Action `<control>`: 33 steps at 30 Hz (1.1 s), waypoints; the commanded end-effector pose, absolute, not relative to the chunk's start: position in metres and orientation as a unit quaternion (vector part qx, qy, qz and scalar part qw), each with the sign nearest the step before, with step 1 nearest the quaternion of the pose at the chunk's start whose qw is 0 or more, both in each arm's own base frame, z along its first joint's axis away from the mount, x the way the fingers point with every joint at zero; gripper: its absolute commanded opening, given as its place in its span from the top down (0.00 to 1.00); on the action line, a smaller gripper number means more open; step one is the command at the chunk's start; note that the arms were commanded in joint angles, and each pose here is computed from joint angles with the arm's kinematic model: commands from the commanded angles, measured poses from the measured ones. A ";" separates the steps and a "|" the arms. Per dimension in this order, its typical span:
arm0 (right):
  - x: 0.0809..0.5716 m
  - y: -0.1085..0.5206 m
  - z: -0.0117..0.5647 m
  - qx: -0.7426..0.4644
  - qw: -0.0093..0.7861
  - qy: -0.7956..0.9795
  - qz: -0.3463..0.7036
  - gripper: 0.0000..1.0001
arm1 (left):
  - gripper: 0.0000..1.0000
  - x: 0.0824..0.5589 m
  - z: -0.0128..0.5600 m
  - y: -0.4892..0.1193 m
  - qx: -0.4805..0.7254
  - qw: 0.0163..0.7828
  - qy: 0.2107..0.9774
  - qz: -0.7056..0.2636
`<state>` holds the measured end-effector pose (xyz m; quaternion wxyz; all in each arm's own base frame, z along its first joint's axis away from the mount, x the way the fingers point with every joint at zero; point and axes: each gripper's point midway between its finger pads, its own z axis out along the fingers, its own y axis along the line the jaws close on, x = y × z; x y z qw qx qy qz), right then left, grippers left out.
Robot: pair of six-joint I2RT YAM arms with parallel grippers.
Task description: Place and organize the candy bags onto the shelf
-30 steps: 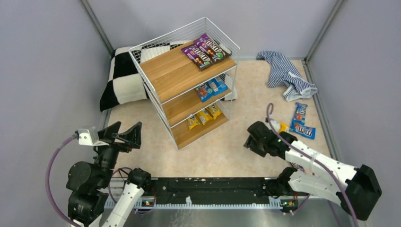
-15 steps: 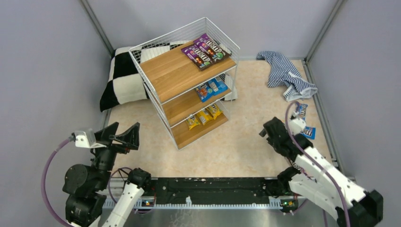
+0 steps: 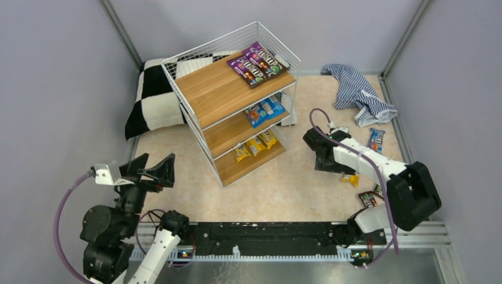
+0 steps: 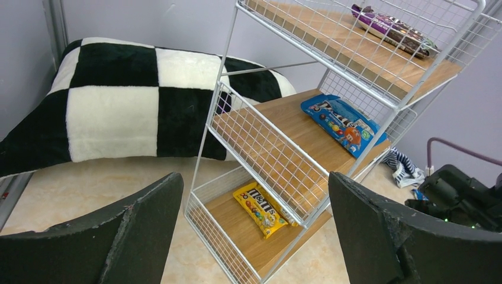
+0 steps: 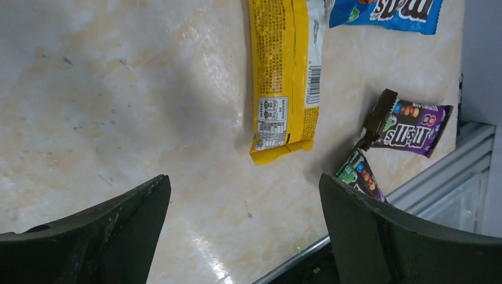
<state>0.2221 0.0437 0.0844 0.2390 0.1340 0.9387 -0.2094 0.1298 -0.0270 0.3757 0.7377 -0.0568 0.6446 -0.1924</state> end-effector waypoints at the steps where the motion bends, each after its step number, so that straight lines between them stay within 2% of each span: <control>1: 0.208 0.037 0.082 0.103 0.190 0.943 -0.254 0.06 | 0.02 0.128 0.378 -0.022 -0.055 0.744 0.641 -0.181; 8: 0.207 0.027 0.062 0.085 0.150 0.932 -0.318 0.11 | 0.02 0.124 0.383 -0.019 -0.051 0.750 0.636 -0.172; 12: 0.207 0.024 0.056 0.087 0.147 0.927 -0.334 0.24 | 0.02 0.123 0.383 -0.018 -0.048 0.749 0.637 -0.173; 18: 0.202 0.016 0.048 0.078 0.121 0.914 -0.380 0.31 | 0.02 0.122 0.385 -0.017 -0.045 0.751 0.635 -0.172; 19: 0.202 0.015 0.046 0.077 0.117 0.912 -0.386 0.36 | 0.02 0.122 0.385 -0.016 -0.046 0.752 0.635 -0.172; 21: 0.200 0.014 0.043 0.074 0.110 0.910 -0.393 0.40 | 0.02 0.120 0.386 -0.015 -0.047 0.753 0.633 -0.172; 25: 0.199 0.014 0.039 0.078 0.105 0.907 -0.400 0.43 | 0.02 0.119 0.385 -0.014 -0.047 0.753 0.634 -0.172; 28: 0.199 0.013 0.036 0.082 0.106 0.905 -0.404 0.50 | 0.02 0.119 0.387 -0.013 -0.046 0.753 0.633 -0.173; 33: 0.206 0.013 0.040 0.089 0.126 0.899 -0.410 0.68 | 0.02 0.118 0.389 -0.010 -0.049 0.755 0.631 -0.174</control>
